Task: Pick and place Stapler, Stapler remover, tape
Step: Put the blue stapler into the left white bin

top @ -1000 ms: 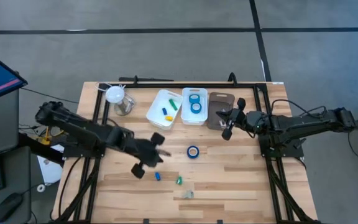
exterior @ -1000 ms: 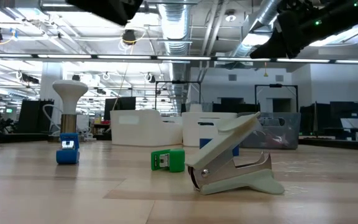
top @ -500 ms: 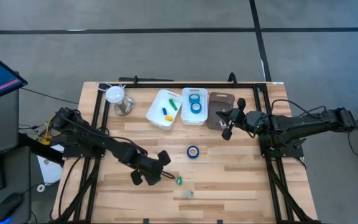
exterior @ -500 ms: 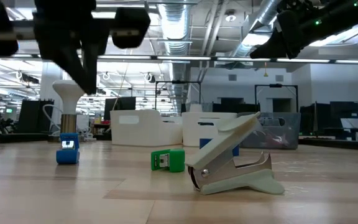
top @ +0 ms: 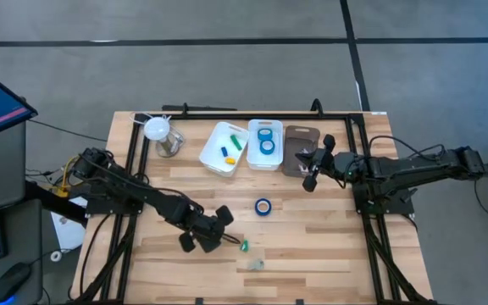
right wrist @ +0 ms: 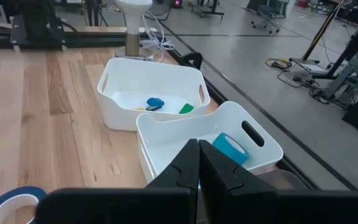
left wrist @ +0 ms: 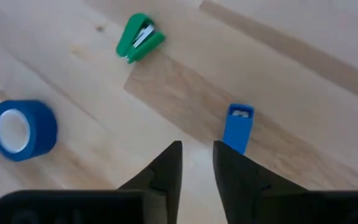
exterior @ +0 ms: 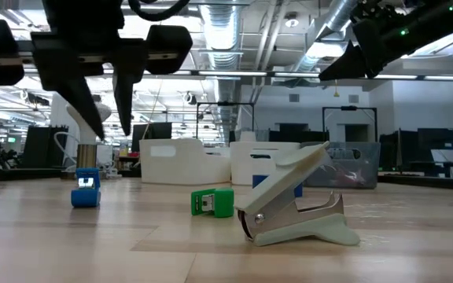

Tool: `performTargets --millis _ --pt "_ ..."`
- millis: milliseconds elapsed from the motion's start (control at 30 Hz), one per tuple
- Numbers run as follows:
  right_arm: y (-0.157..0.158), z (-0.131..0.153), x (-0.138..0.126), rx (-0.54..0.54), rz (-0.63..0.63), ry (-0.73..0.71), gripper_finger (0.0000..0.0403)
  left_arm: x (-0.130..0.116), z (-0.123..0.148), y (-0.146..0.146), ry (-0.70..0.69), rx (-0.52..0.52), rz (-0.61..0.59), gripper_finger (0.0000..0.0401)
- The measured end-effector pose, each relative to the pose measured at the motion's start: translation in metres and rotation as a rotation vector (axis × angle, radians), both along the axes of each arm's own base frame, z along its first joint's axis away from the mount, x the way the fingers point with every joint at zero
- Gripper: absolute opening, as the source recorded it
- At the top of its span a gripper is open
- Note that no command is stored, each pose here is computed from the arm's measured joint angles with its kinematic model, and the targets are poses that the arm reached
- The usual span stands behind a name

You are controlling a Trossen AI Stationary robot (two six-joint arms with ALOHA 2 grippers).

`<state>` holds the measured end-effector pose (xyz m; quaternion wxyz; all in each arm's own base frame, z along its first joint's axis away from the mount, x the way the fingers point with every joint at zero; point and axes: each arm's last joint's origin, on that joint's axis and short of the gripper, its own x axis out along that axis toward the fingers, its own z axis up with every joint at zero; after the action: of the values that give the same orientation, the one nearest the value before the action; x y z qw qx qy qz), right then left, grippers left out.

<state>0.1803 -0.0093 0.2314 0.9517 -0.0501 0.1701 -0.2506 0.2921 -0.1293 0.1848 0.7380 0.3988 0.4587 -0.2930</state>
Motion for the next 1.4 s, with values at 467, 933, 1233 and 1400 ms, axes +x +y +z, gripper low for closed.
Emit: performTargets --millis 467,933,1233,1400 --pt "0.000 0.000 0.000 0.000 0.000 -0.002 0.0000 -0.002 -0.002 -0.002 0.049 -0.129 0.006 0.0114" --pt "0.000 0.000 0.000 0.000 0.000 -0.003 0.0000 -0.009 -0.026 0.001 0.015 -0.176 0.064 0.0156" --pt "0.000 0.000 0.000 0.000 0.000 -0.002 0.0000 -0.007 -0.028 0.003 -0.007 -0.186 0.071 0.0157" --pt "0.000 0.000 0.000 0.000 0.000 -0.003 0.0000 -0.005 -0.032 0.004 0.004 -0.198 0.072 0.0157"
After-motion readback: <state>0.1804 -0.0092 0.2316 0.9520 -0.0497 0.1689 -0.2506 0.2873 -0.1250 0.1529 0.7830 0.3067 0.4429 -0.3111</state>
